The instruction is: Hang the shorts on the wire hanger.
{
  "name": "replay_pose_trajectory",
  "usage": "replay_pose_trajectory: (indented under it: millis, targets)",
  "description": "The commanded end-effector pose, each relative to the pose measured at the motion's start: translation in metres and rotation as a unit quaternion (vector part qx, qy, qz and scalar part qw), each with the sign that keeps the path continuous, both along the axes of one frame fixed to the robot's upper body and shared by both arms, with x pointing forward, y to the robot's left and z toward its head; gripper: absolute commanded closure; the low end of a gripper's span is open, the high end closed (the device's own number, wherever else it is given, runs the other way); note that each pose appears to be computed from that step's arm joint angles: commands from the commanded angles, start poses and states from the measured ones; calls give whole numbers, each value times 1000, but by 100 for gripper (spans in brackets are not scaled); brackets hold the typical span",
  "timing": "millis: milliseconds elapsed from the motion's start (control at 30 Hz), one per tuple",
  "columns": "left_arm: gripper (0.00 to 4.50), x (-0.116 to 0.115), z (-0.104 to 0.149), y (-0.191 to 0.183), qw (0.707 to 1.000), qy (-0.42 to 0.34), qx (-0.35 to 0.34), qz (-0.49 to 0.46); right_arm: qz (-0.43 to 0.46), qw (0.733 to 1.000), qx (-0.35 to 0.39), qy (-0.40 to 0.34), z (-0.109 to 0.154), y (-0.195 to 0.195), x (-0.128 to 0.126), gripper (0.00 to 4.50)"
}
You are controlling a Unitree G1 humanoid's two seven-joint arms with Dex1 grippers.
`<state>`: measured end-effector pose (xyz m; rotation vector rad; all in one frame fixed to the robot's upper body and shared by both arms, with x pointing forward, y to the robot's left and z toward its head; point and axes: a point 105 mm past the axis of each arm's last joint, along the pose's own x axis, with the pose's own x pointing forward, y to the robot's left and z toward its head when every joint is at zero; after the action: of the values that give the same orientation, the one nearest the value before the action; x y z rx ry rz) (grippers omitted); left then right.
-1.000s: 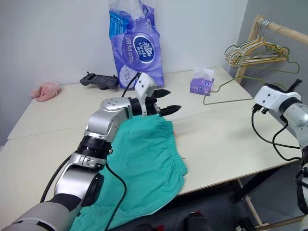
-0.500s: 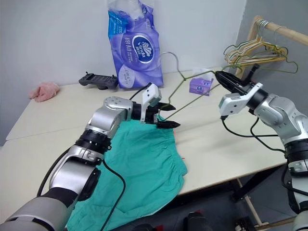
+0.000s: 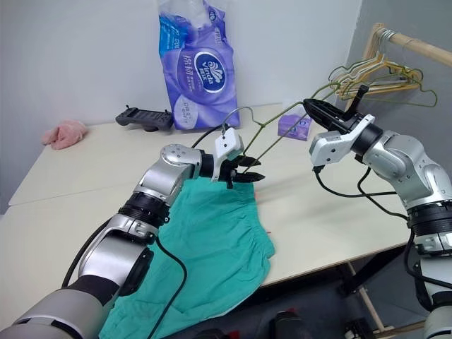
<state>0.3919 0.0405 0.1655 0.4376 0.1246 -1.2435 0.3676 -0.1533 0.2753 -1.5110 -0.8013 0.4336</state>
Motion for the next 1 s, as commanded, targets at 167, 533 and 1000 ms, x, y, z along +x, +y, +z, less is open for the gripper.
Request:
replay_pose_trajectory:
  millis: [167,533,1000]
  targets:
    - [448,5,21,-1,999,-30,-20,7,-15,1000,7,8,5,-7,1,450]
    - [450,26,7,17,991,-102,52,74,-17,971,48,234,-32,-6,-9,278]
    - [450,33,5,44,949,-257,172,66,-50,949,23,309,-41,-9,-26,2]
